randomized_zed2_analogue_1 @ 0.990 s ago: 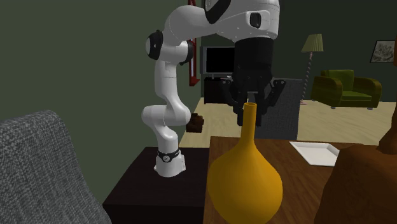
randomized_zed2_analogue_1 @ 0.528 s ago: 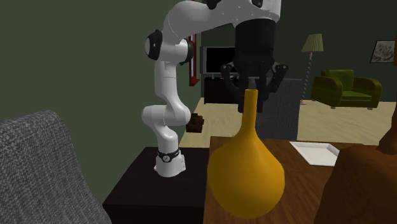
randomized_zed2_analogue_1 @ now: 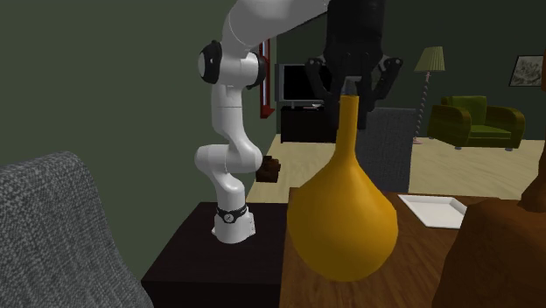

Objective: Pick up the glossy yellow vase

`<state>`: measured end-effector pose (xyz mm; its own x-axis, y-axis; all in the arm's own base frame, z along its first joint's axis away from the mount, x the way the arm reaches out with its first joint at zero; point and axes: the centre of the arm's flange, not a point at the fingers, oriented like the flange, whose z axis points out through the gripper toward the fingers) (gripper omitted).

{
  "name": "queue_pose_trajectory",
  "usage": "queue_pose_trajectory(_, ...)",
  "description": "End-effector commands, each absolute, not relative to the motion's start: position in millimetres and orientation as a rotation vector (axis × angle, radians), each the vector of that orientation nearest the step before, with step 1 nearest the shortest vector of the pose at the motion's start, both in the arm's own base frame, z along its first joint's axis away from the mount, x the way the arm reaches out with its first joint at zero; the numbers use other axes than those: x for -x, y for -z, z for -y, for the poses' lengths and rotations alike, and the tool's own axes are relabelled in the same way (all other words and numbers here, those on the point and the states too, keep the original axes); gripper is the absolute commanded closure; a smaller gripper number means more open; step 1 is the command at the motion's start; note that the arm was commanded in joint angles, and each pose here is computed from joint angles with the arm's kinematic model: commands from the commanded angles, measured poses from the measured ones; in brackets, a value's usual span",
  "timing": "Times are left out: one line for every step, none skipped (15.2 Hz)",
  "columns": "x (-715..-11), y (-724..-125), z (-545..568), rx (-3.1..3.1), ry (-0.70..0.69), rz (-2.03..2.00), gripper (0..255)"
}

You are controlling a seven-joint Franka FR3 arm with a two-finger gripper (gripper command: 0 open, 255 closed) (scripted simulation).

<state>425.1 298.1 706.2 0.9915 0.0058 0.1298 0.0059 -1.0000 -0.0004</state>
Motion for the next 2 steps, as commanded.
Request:
queue_pose_trajectory(-424.7, -714.0, -296.9, 3.134, 0.206, 0.009, 255)
queue_pose_trajectory(-424.7, -714.0, -296.9, 3.134, 0.206, 0.009, 255)
